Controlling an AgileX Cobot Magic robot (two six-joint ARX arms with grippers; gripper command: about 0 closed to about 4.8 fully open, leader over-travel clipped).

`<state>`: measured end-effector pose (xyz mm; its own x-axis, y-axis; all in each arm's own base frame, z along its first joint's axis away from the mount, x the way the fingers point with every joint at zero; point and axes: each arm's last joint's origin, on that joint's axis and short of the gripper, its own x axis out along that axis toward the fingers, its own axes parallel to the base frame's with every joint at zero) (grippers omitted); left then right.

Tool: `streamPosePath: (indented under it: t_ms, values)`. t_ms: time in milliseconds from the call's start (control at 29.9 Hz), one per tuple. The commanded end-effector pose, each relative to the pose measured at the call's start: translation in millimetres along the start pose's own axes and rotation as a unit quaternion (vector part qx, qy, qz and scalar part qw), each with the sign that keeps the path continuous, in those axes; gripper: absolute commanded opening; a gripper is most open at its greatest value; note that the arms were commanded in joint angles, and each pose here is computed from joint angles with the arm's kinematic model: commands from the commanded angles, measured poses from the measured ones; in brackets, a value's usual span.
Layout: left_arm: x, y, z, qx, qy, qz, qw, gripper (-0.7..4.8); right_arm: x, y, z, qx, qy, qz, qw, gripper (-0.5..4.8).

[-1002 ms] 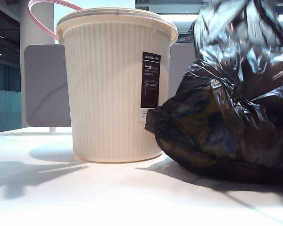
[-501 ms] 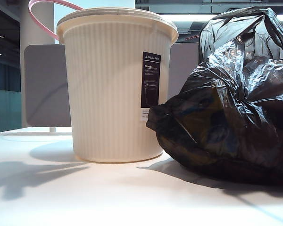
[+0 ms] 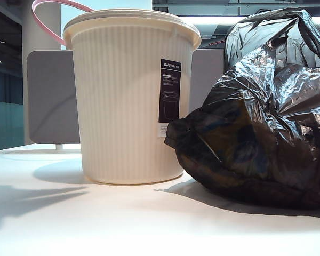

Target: Open the ring lid of the trash can, pull out the black garbage bag inside, and place it on the table.

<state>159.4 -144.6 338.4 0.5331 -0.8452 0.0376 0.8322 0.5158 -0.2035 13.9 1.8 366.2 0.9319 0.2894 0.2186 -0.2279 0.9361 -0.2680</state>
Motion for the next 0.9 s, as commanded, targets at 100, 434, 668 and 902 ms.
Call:
streamPosePath:
  t_ms: [100, 434, 668, 902]
  values:
    - [-16, -7.9, 10, 0.01, -0.018, -0.007, 1.0, 1.21, -22, -1, -6, 0.005, 0.001, 0.016, 1.0, 1.12]
    - [-53, -22.3, 20, 0.054, -0.025, -0.007, 0.998, 1.21, -27, 9, -17, 0.045, 0.032, 0.137, 0.989, 1.12]
    - [-87, -34.3, 26, 0.066, -0.044, 0.0, 0.997, 1.21, -24, 12, -24, 0.077, 0.051, 0.156, 0.984, 1.11]
    - [-119, -42.2, 21, 0.064, -0.032, 0.029, 0.997, 1.21, -17, 20, -39, 0.091, 0.075, 0.189, 0.975, 0.81]
